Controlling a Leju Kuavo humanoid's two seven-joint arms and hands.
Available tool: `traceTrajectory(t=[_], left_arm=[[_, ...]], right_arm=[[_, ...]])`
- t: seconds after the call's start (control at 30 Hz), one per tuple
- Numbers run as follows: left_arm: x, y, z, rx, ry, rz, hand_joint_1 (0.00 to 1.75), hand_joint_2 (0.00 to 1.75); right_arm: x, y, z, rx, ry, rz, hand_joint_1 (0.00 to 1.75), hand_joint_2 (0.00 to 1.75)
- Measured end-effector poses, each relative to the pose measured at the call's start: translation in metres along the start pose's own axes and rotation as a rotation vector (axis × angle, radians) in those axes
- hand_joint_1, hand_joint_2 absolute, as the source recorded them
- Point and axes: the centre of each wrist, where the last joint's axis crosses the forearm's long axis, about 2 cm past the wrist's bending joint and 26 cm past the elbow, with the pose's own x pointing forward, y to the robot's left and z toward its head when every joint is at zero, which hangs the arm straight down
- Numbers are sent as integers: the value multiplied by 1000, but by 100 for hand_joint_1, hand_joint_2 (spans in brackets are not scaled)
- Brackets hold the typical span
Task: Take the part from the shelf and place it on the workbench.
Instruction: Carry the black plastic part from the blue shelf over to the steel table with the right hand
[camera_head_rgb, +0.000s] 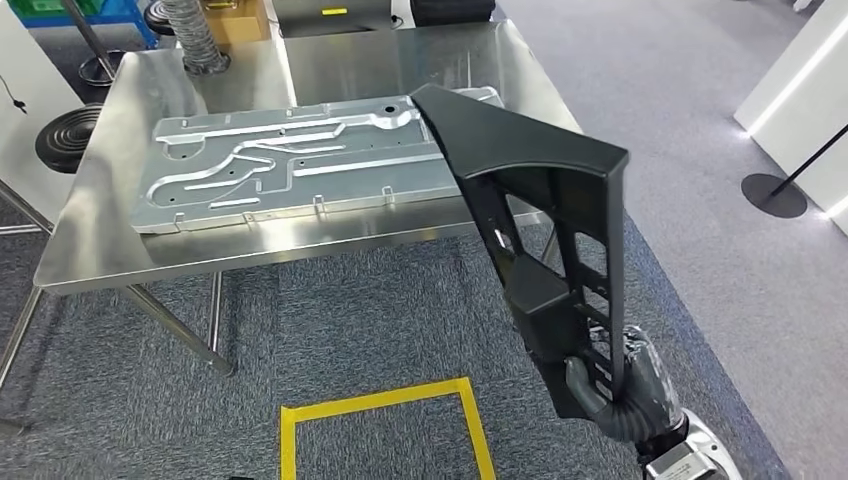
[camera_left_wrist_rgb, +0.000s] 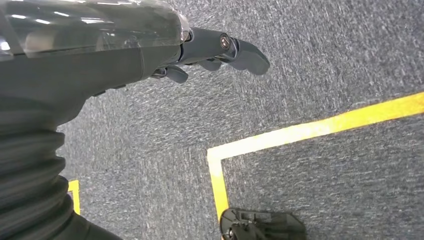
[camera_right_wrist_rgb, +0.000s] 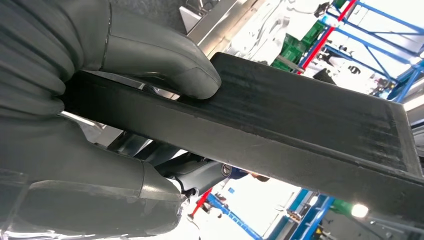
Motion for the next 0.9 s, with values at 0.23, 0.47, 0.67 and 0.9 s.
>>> traceTrajectory(t=[0.23, 0.47, 0.67, 0.9], left_arm=[[1, 0, 0, 0, 0, 0, 0, 175], [0, 0, 0, 4, 4, 2, 0, 175], [0, 0, 0, 4, 7, 3, 0, 175], [0, -1, 0, -5, 8, -8, 0, 175]], right_arm=[[0, -6, 0, -6, -1, 11, 175, 175], [-1, -12, -2, -13, -10, 18, 175, 175], [-1, -23, -4, -19, -20, 49, 175, 175], [3, -35, 4, -47, -15, 85, 175, 175]])
